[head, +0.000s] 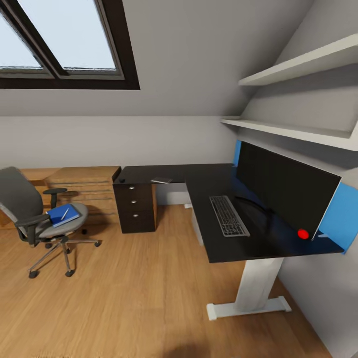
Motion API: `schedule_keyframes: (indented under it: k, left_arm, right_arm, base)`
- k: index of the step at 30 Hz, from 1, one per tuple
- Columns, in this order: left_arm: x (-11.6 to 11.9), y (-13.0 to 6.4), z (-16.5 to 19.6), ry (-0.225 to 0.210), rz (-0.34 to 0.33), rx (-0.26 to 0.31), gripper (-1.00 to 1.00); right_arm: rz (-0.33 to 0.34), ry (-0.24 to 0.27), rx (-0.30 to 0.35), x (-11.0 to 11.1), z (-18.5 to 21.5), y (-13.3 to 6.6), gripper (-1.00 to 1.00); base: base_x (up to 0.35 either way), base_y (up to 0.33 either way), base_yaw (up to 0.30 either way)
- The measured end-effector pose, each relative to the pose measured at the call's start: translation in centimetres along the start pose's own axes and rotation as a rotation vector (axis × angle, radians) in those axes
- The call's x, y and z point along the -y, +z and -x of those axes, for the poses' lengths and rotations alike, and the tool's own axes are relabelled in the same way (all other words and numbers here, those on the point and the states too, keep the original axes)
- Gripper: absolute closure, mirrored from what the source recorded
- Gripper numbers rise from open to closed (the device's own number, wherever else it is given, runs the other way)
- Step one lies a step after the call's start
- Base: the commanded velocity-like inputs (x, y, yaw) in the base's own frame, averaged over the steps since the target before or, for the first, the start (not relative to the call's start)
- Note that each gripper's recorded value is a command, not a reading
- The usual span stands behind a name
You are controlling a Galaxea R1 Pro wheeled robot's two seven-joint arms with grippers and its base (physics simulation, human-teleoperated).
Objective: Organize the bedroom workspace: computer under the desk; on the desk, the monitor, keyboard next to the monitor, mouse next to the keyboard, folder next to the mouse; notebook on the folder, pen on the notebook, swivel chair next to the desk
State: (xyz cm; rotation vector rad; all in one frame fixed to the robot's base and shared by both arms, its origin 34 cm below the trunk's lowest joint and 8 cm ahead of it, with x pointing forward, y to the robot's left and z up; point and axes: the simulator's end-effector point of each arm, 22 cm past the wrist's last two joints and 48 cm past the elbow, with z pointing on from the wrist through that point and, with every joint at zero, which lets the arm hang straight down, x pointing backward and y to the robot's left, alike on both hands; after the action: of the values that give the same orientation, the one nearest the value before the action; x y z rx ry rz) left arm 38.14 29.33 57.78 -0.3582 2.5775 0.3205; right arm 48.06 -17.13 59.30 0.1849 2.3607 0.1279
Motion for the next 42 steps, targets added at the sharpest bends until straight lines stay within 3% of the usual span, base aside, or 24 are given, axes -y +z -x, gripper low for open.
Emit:
schedule_keyframes:
  k: [12, 27, 42]
  left_arm:
    - [-0.4, 0.1, -0.1, -0.006, 0.007, -0.004, -1.00]
    - [-0.5, 0.1, -0.5, -0.005, 0.009, -0.013, -1.00]
    - [-0.3, 0.1, -0.5, -0.003, 0.007, -0.010, -1.00]
  right_arm:
    - [0.007, 0.000, -0.029, -0.7, -1.4, -0.3, -1.00]
    - [0.006, -0.003, -0.013, -0.6, -2.0, -0.6, -1.00]
    - [0.005, -0.004, -0.020, -0.5, -2.4, -0.7, -1.00]
  base:
    - [0.205, 0.060, 0.274]
    - [0.316, 0.106, 0.257]
    - [0.323, 0.057, 0.041]
